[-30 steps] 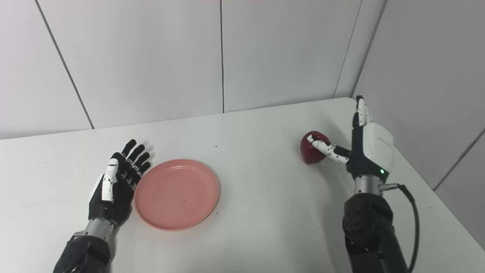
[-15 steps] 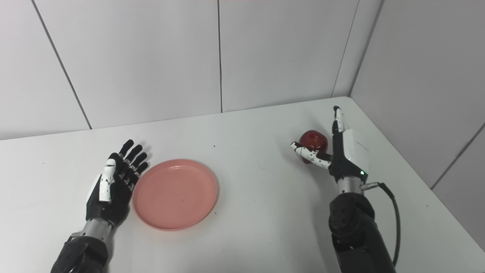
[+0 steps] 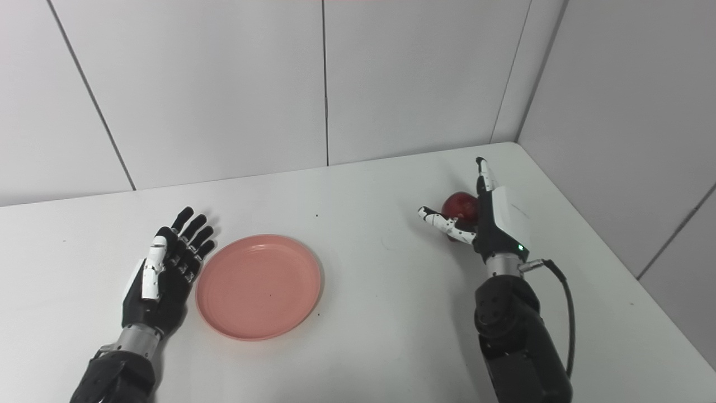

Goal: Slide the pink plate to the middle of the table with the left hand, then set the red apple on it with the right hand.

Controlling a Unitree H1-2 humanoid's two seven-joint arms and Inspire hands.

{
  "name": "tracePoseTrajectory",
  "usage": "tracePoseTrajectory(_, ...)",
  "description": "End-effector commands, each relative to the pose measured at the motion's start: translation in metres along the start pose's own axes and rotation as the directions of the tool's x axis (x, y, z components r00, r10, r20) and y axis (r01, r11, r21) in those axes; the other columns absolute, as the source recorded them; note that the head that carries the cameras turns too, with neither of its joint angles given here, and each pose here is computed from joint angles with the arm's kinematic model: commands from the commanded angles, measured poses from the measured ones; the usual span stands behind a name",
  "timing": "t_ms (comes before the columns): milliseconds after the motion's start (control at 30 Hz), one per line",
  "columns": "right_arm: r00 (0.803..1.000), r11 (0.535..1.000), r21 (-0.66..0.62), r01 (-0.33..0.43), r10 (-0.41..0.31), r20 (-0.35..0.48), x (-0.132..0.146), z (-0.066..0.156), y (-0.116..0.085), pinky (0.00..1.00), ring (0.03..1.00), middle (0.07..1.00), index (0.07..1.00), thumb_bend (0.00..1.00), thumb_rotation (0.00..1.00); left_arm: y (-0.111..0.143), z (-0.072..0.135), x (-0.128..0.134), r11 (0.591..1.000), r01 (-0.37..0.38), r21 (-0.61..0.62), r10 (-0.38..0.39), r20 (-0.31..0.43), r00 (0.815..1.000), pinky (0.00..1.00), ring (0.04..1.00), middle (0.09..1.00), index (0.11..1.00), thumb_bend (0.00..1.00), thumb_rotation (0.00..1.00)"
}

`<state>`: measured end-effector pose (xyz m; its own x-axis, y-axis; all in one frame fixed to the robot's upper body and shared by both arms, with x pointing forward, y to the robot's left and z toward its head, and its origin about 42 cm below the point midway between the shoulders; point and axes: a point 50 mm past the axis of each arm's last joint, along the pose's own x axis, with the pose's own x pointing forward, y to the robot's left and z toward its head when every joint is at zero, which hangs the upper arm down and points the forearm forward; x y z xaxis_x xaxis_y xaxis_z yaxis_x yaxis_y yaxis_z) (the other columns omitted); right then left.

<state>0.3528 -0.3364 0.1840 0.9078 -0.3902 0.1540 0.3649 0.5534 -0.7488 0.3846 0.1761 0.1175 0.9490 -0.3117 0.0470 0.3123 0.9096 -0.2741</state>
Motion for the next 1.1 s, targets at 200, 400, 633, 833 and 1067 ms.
tracePoseTrajectory(200,0.998,0.998,-0.003,0.058,-0.058,0.014,0.023,0.005,-0.018,0.77,0.885,0.939,0.972,1.00,0.57,0.020,-0.026,-0.024,0.998,-0.065,-0.005,0.064,-0.122,0.990,0.94,0.930,0.936,0.922,0.38,1.00)
tracePoseTrajectory(400,0.999,0.999,-0.007,0.052,-0.052,0.004,0.027,0.004,-0.017,0.77,0.884,0.936,0.968,1.00,0.53,0.020,-0.026,-0.025,0.998,-0.069,-0.002,0.068,-0.122,0.990,0.93,0.925,0.931,0.920,0.38,1.00)
tracePoseTrajectory(633,0.999,0.999,-0.003,0.037,-0.037,-0.011,0.030,0.003,-0.016,0.75,0.865,0.915,0.952,1.00,0.47,0.019,-0.026,-0.026,0.998,-0.064,0.004,0.064,-0.123,0.990,0.93,0.926,0.934,0.924,0.38,1.00)
tracePoseTrajectory(833,0.999,1.000,0.007,0.021,-0.021,-0.029,0.032,0.005,-0.016,0.74,0.851,0.895,0.911,1.00,0.42,0.019,-0.027,-0.025,0.998,-0.065,-0.009,0.063,-0.124,0.990,0.94,0.930,0.938,0.922,0.38,1.00)
tracePoseTrajectory(1067,1.000,1.000,0.022,0.008,-0.008,0.001,0.034,0.004,-0.012,0.62,0.701,0.737,0.762,0.99,0.29,0.018,-0.026,-0.026,0.998,-0.065,-0.007,0.064,-0.124,0.990,0.93,0.927,0.935,0.923,0.38,1.00)
